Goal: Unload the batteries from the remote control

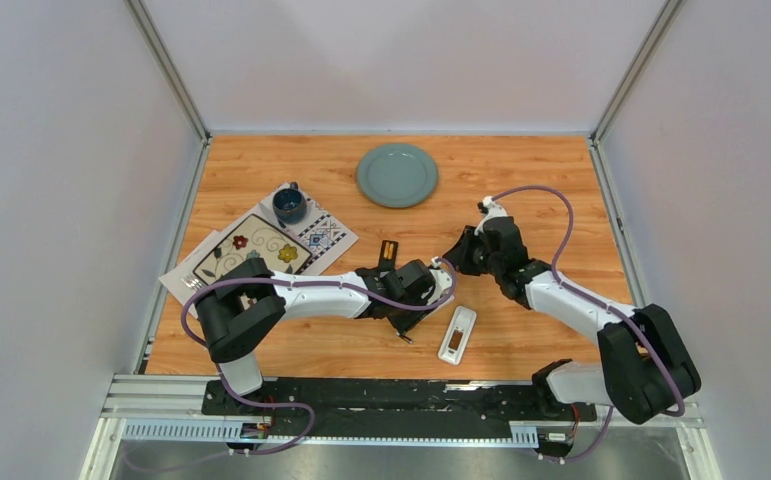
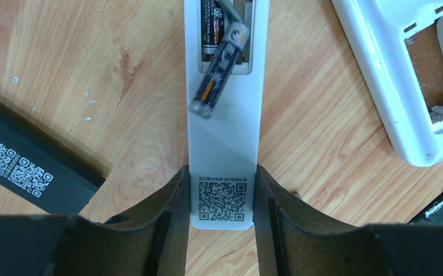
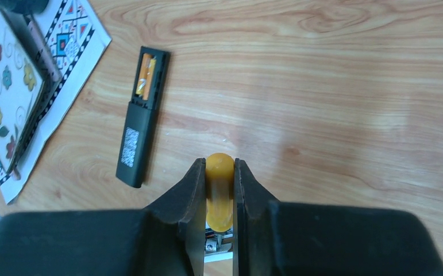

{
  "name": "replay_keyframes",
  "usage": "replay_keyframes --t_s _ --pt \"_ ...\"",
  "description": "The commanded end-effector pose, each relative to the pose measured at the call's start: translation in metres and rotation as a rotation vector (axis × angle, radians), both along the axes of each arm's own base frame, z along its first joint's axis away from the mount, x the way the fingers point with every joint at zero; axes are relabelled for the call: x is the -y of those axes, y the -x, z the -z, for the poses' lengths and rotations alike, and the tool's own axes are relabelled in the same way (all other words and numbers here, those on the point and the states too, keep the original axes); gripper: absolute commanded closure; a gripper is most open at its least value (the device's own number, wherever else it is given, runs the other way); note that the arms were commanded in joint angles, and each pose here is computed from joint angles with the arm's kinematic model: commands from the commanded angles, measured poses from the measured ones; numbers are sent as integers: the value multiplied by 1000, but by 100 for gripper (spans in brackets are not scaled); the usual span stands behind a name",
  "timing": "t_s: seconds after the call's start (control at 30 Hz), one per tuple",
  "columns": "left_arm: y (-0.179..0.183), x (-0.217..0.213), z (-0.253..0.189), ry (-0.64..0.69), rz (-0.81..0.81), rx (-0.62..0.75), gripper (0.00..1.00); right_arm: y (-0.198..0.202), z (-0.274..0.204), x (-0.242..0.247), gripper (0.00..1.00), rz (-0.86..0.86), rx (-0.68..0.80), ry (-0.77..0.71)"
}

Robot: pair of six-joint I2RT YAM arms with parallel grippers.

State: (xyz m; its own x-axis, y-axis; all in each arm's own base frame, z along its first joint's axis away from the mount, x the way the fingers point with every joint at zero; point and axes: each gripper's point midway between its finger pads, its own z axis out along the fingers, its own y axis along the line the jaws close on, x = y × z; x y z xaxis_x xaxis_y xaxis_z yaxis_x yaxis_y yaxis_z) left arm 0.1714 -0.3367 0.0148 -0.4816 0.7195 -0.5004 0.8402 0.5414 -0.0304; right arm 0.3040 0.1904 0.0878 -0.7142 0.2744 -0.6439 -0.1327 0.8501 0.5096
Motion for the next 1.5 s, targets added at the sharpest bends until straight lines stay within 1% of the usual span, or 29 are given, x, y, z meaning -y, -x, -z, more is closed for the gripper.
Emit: replay_keyframes --t_s 0.0,0.1,0.27,0.43,0.53,0.73,0.93,1.23,1.47 --pt "27 -12 37 -69 12 -137 100 3 -10 -22 100 -58 26 -85" --pt "27 -12 37 -67 12 -136 100 5 -16 -32 100 -70 23 -130" --pt "26 -12 37 -68 12 -135 100 5 -20 -46 100 -97 20 -143" --pt "26 -11 37 -68 10 -134 100 2 -34 -53 100 -104 43 -173" --pt "26 -11 37 -68 12 -135 100 -1 -45 -47 100 -77 72 -162" --pt "26 -12 36 -68 13 -131 100 -7 -61 -27 100 -10 138 -95" --pt "26 -12 35 -67 15 -129 100 -14 -64 -4 100 58 174 -45" --pt "25 -11 33 -68 22 -127 100 -30 -58 28 100 135 164 -8" --pt "25 -11 33 -68 23 -129 100 -32 -46 28 100 126 133 -5"
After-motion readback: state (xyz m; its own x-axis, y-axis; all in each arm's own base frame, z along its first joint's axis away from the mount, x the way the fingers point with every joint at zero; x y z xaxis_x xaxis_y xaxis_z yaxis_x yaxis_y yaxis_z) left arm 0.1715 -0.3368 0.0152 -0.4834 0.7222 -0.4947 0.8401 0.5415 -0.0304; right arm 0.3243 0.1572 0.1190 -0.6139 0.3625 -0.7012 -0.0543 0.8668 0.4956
